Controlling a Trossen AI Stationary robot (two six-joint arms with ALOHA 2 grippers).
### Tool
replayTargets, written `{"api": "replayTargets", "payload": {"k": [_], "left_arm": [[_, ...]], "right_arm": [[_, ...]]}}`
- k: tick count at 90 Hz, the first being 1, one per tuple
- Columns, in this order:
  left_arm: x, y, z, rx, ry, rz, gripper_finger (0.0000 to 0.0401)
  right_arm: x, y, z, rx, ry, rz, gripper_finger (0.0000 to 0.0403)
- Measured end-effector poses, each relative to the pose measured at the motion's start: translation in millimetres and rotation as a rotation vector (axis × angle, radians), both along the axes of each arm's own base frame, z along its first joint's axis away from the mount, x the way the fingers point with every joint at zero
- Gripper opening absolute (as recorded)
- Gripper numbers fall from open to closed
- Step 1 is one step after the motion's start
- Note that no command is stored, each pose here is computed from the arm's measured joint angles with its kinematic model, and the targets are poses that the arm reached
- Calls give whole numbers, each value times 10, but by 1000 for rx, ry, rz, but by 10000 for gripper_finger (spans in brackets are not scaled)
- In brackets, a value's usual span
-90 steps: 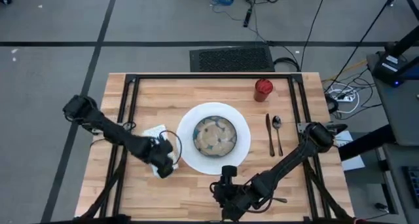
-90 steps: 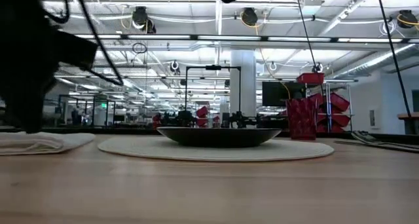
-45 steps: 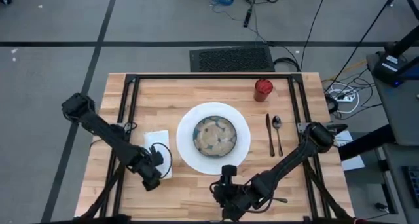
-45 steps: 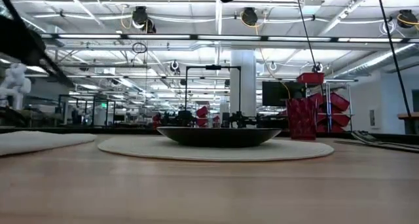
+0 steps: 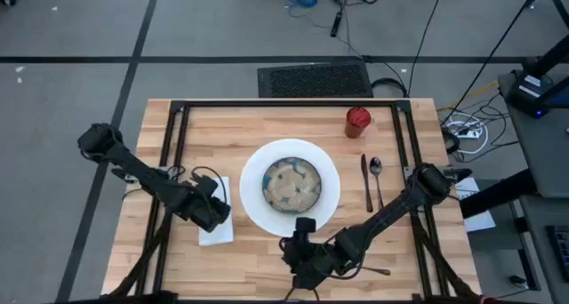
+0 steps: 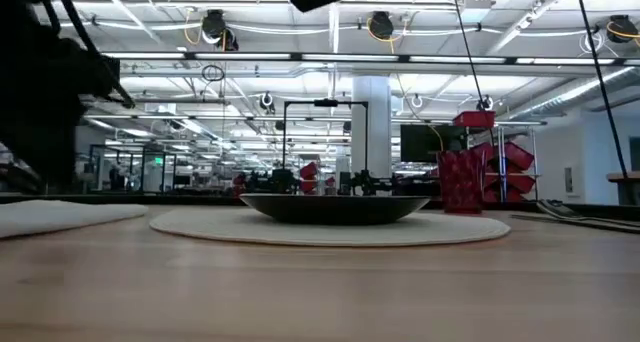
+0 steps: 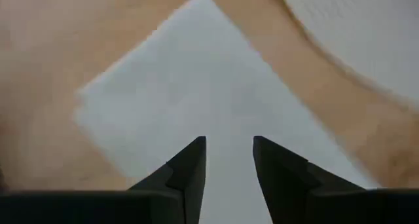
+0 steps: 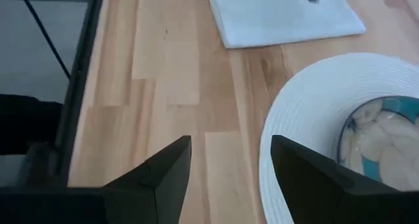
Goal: Set table place
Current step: Fold the white table napkin
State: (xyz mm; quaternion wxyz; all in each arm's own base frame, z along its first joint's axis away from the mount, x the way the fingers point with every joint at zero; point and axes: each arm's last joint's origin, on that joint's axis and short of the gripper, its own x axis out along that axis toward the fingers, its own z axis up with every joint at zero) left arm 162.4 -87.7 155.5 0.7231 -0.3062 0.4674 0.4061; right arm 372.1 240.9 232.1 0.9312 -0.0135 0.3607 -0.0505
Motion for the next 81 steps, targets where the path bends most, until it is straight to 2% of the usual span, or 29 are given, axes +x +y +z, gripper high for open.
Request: {"api": "replayTargets", "payload": {"k": [9,18,28,55,72,81], "left_arm": [[-6,39,-159,20,6,62,114],[-74,106,-258,83,12,188,114],[-101,153,-324,150,-51,287,114],[-156,412,-465,292,4,337,114],[-165,563,-494,411,-29,362,114],[-125,629,-510,441,-45,349,114]], "right_arm": [[1,35,16,1,-20,20,199],[-10,52,15,-2,-20,28,199],[-22,71,15,-2,-20,33,199],[-23,71,15,-2,-20,33,199],[-22,71,13,-2,-19,33,199],[-23,71,14,-3,-19,33,199]]}}
